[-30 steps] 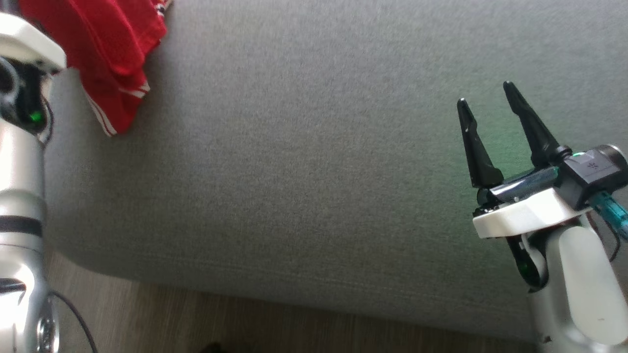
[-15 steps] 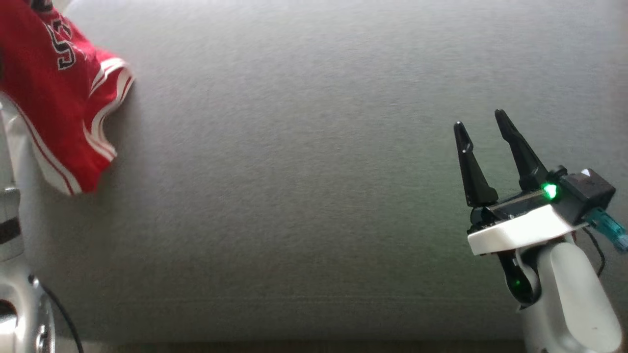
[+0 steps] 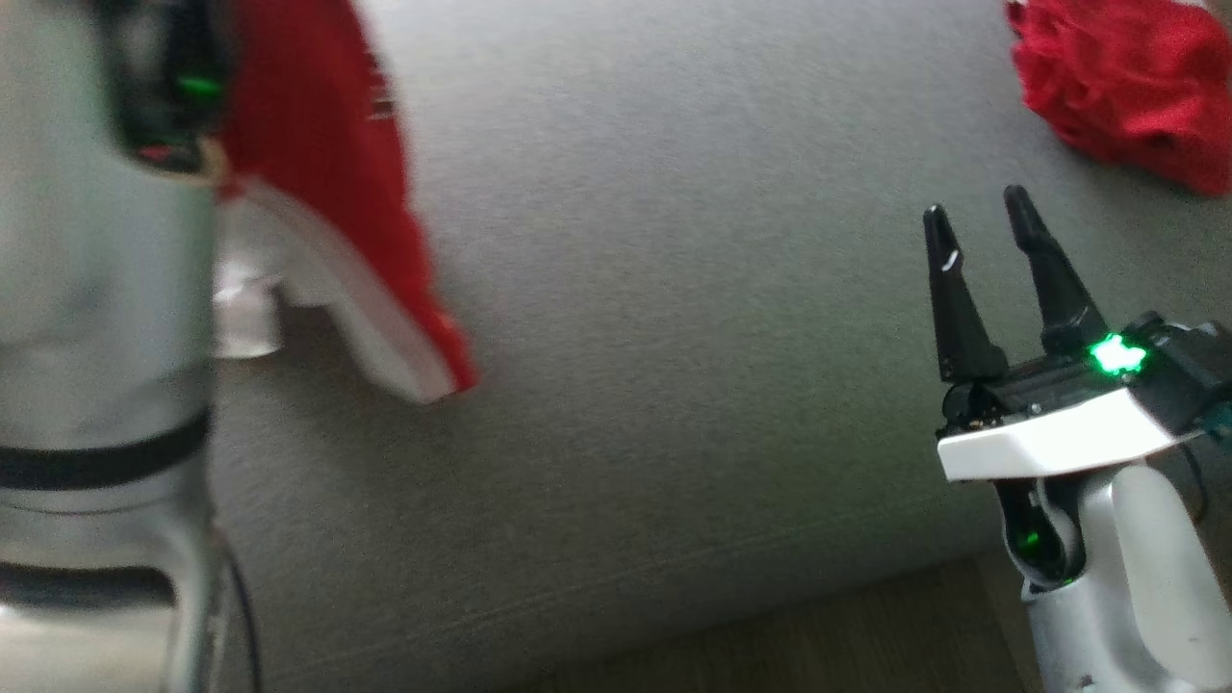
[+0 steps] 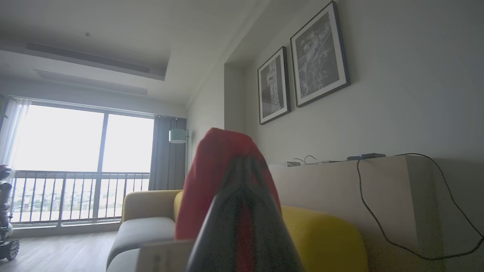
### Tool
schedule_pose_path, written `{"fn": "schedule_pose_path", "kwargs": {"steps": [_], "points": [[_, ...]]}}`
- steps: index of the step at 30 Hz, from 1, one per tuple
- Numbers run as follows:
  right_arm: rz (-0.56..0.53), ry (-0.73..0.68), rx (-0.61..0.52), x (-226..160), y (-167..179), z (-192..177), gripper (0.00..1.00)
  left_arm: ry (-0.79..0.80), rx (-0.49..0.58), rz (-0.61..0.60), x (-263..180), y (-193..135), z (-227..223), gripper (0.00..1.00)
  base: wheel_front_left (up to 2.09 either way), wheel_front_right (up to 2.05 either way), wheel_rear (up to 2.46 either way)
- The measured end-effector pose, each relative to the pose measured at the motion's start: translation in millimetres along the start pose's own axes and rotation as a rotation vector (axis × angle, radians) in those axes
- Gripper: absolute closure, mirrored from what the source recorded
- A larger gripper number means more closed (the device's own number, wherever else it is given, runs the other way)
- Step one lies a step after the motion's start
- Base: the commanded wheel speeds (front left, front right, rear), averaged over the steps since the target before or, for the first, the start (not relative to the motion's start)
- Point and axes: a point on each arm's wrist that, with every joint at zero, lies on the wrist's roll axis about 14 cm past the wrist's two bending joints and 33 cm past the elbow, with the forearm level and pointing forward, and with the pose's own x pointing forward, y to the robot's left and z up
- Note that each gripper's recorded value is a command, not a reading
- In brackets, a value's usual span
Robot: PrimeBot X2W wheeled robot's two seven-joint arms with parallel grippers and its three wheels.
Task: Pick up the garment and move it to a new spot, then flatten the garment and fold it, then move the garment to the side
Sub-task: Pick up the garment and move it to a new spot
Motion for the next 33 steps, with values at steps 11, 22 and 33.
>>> {"fn": "schedule_pose_path", "kwargs": {"steps": [11, 22, 33], "points": [[-0.116, -0.056, -0.051, -12.1, -42.1, 26.3, 0.0, 0.234, -0.262, -0.229, -27.3, -136.7, -113.3, 1.0, 0.0, 0.0, 0.0], [-0.135, -0.045, -0.059, -15.2, -48.6, 24.9, 0.0, 0.564, -0.492, -0.497, -135.1, -252.9, -170.9, 0.0, 0.0, 0.0, 0.0], [-0.028, -0.051, -0.05, 3.2, -12.6, 18.1, 0.0, 0.433, -0.244, -0.196, -94.4, -124.5, -145.7, 0.0, 0.0, 0.0, 0.0]]}}
